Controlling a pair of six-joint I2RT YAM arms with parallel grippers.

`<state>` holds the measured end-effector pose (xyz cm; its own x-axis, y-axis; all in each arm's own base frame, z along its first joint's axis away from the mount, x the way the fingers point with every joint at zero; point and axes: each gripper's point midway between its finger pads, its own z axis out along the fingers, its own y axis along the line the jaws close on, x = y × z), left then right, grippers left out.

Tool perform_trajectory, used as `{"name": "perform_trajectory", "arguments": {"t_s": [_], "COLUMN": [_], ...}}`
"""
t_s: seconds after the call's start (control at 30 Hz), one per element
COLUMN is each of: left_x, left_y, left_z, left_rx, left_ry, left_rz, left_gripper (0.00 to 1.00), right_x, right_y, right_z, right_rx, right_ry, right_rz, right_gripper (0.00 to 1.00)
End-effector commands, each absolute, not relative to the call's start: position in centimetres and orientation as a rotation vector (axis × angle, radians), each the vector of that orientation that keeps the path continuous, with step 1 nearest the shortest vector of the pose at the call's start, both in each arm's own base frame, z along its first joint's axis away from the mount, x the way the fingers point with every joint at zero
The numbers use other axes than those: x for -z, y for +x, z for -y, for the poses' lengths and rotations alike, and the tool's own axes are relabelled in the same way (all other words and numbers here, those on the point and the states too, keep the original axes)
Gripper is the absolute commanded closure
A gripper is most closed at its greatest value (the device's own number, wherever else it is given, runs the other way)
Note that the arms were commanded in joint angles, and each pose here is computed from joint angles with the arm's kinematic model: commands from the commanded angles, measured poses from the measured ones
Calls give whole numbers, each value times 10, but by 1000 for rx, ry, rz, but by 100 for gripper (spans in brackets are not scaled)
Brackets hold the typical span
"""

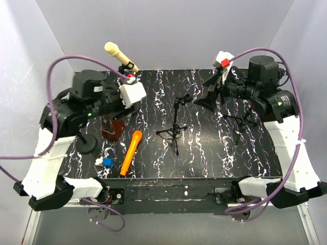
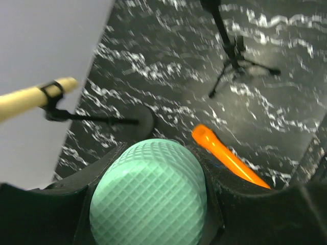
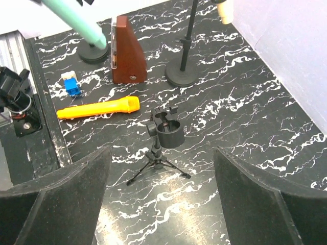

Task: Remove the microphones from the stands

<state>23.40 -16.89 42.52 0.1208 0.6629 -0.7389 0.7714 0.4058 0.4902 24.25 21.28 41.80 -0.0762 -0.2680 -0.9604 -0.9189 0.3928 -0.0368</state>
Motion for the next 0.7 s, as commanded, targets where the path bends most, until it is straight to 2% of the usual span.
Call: {"name": "perform_trajectory", "arguments": {"t_s": [0.0,0.2,0.33,0.53,0.67], "left_x": [-317,-248,-212,-171,-138], "left_y": [203,216,205,204,220], "left_z": [124,89,85,100,85], "left_rx": [26,-272,-264,-196,-363], "left_ry": [1561,1723,1781,1547,1312], "left_rz": [-2108,-2322,-2481,-2678,-2782], "left_gripper": [100,100,100,100,100], "right_x": [-428,-419,-411,-408,-407], "right_y": [247,238,232,232,232], "right_z": [-210,-208,-204,-202,-201], "right_rx": [-748,-759,-754,-736,-726], "right_ry": [-1016,-1023,-1020,-1018,-1026], "right_rz": [-1567,-1578,-1597,-1605,-1610], "right_gripper": [13,14,14,14,14]}}
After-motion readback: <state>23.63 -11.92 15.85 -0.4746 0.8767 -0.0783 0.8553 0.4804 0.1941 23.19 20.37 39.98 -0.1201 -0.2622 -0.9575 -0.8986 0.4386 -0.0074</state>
